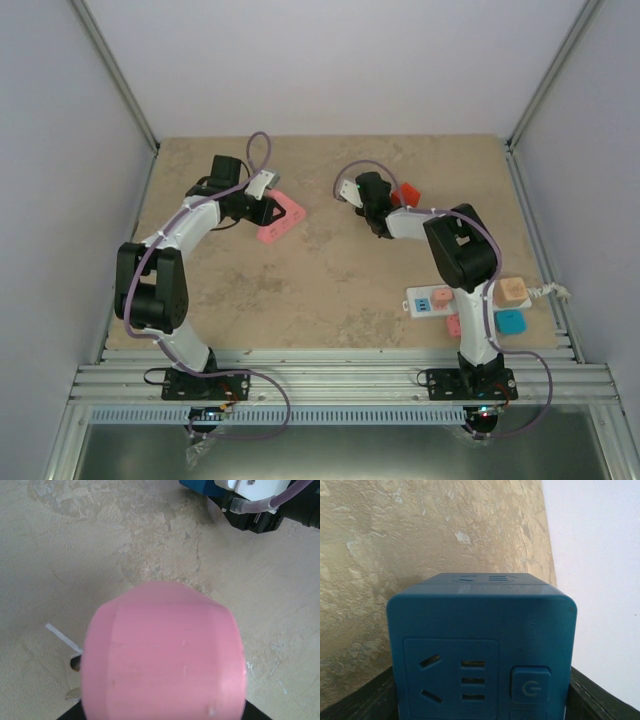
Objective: Pull the plug off the socket
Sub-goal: Place the plug at the center of the board.
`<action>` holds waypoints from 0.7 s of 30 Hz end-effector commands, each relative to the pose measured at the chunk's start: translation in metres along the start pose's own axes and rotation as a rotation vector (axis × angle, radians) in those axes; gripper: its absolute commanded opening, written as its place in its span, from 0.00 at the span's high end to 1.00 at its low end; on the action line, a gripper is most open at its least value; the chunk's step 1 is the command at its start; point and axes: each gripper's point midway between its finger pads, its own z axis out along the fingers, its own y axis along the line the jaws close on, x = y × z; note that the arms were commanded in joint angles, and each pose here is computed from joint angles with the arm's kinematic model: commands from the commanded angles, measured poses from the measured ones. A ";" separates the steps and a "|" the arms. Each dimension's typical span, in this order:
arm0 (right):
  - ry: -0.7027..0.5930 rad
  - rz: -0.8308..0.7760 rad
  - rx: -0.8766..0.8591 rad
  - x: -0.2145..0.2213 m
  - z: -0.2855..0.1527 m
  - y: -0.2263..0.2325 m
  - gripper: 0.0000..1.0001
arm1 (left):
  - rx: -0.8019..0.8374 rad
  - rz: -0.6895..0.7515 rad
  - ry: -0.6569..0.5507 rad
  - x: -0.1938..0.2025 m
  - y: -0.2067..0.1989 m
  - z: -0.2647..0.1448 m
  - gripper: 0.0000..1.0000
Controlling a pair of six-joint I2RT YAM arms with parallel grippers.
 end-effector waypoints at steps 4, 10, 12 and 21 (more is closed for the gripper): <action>-0.031 0.045 -0.074 -0.006 -0.010 0.001 0.30 | -0.003 -0.005 -0.018 -0.004 0.004 0.001 1.00; -0.033 0.043 -0.091 -0.005 -0.013 0.003 0.20 | -0.006 -0.007 -0.018 -0.005 0.004 0.001 1.00; -0.035 0.043 -0.096 -0.006 -0.015 0.003 0.17 | -0.008 -0.007 -0.018 -0.005 0.004 0.001 1.00; -0.108 0.093 -0.210 -0.021 -0.051 -0.002 0.02 | -0.005 -0.008 -0.019 -0.004 0.004 0.001 1.00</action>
